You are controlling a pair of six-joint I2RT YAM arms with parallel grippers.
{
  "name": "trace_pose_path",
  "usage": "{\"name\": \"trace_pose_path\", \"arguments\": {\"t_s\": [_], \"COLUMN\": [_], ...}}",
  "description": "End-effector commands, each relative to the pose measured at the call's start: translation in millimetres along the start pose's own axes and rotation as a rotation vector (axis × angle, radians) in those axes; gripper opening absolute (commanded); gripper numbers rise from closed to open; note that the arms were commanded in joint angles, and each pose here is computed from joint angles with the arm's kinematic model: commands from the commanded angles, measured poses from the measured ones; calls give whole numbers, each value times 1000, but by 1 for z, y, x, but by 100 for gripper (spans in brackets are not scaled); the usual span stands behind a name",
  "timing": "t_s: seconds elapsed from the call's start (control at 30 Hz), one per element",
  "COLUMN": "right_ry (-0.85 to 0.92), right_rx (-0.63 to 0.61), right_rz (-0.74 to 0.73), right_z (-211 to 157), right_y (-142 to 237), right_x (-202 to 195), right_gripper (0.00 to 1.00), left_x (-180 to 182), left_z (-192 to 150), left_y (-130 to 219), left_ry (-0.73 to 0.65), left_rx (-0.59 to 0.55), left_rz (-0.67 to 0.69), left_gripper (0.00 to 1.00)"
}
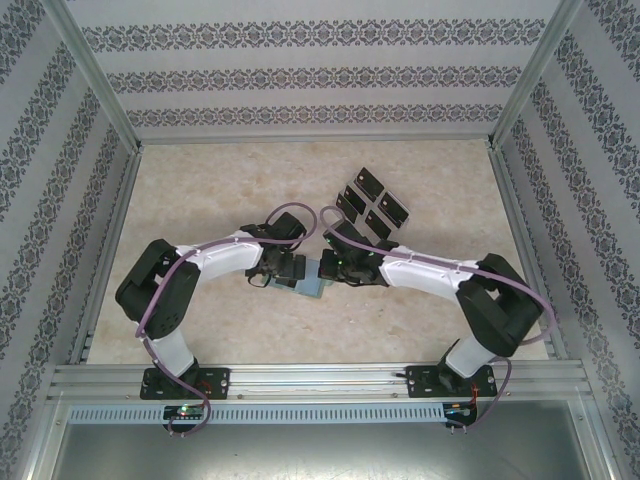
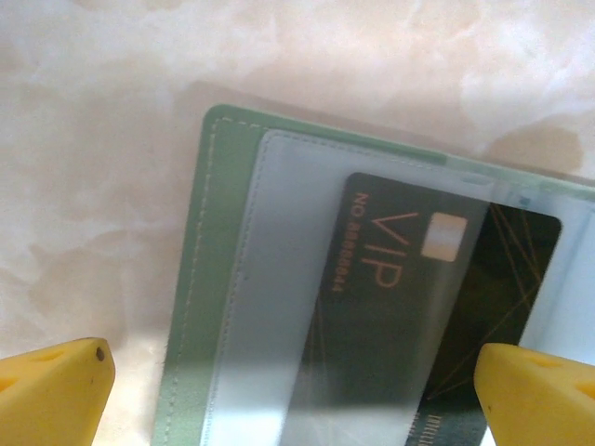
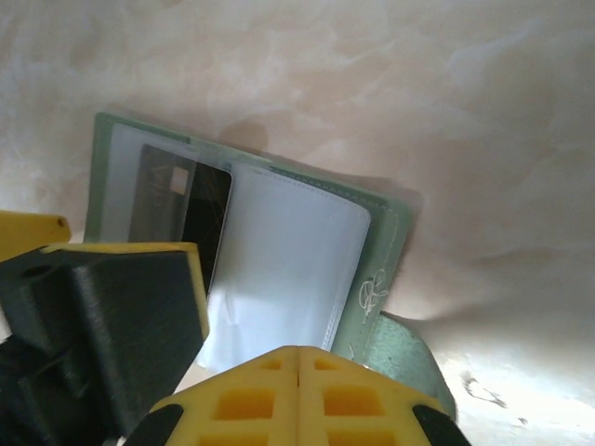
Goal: Put the credit cards into the card holder
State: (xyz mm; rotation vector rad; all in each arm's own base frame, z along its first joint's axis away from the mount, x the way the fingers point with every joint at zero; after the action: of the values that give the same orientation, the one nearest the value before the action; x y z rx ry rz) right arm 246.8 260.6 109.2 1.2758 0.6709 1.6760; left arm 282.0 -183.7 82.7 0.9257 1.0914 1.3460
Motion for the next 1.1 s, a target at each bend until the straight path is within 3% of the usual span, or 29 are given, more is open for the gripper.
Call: {"name": "trace_pose_path", "arguments": {"t_s": [0.0,0.37,1.07], "right_ry": [-54,-141,-142], "right_rx": [26,76,105], "right_rz": [14,-44,-138], "right_z": [-11,-34,-46], "right_y": [-20,-58,-47], "right_x": [-2,-29,-53], "right_gripper": [0,0,0], "left_x": [3,-9,17], "left_z": [2,2,-12], "left_y": [9,12,-10], "left_ry": [-11,-20,-8], "left_rx": [-17,-13,29], "left_rz": [-30,-116,17], "left_gripper": [100,100,100]}}
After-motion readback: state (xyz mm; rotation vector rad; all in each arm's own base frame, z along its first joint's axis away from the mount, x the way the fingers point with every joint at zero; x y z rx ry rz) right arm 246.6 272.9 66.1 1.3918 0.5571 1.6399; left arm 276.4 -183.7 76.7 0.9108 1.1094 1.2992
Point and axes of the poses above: each hand's point on the last joint's axis, 136 mm out from that joint toward the fingers, its own y axis back along the fingers, its own x axis along the line the jaws close on, z = x × y, the point moved 6 cm from there along y, back along the fingers, and after that the axes turned 5 degrees about y, right-handed, at the moved point
